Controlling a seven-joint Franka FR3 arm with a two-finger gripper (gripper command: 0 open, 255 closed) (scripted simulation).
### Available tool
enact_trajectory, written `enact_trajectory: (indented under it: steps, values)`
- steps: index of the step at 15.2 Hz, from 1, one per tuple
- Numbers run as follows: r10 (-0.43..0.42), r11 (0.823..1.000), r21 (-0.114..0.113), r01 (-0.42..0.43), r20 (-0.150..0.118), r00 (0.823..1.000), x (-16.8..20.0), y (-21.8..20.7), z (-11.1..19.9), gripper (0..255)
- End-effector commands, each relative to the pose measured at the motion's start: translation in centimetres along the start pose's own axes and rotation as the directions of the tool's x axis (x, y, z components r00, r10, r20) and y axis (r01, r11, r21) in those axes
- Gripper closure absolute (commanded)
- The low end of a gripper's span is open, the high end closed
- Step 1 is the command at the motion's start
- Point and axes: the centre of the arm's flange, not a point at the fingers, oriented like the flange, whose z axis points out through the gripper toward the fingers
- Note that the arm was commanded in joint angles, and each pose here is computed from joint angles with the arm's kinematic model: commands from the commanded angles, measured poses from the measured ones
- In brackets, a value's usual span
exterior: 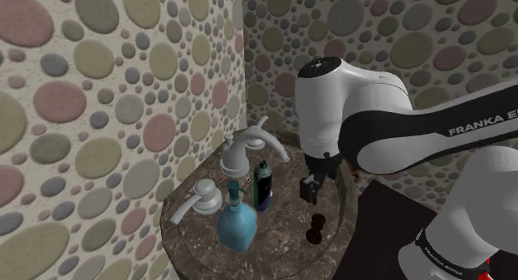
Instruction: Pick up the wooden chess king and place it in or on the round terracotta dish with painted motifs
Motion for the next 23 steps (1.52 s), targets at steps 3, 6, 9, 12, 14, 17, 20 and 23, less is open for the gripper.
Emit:
enact_trajectory:
  steps: [3, 6, 9, 12, 14, 17, 20, 23]
  values:
    - [-0.020, 0.999, -0.028, 0.020, 0.020, 1.000, -0.2, -4.5, 3.6, 0]
    - [-0.024, 0.999, -0.034, 0.025, 0.025, 0.999, -0.3, -5.4, 5.4, 0]
    - [-0.024, 0.999, -0.034, 0.025, 0.025, 0.999, -0.3, -5.3, 7.0, 0]
    - [-0.024, 0.999, -0.034, 0.025, 0.025, 0.999, -0.4, -5.3, 8.4, 0]
    - [-0.024, 0.999, -0.034, 0.025, 0.025, 0.999, -0.4, -5.3, 8.4, 0]
    - [-0.024, 0.999, -0.034, 0.025, 0.025, 0.999, -0.4, -5.3, 8.4, 0]
    - [-0.024, 0.999, -0.034, 0.025, 0.025, 0.999, -0.4, -5.3, 8.3, 255]
    - [-0.024, 0.999, -0.034, 0.025, 0.025, 0.999, -0.4, -5.3, 8.3, 255]
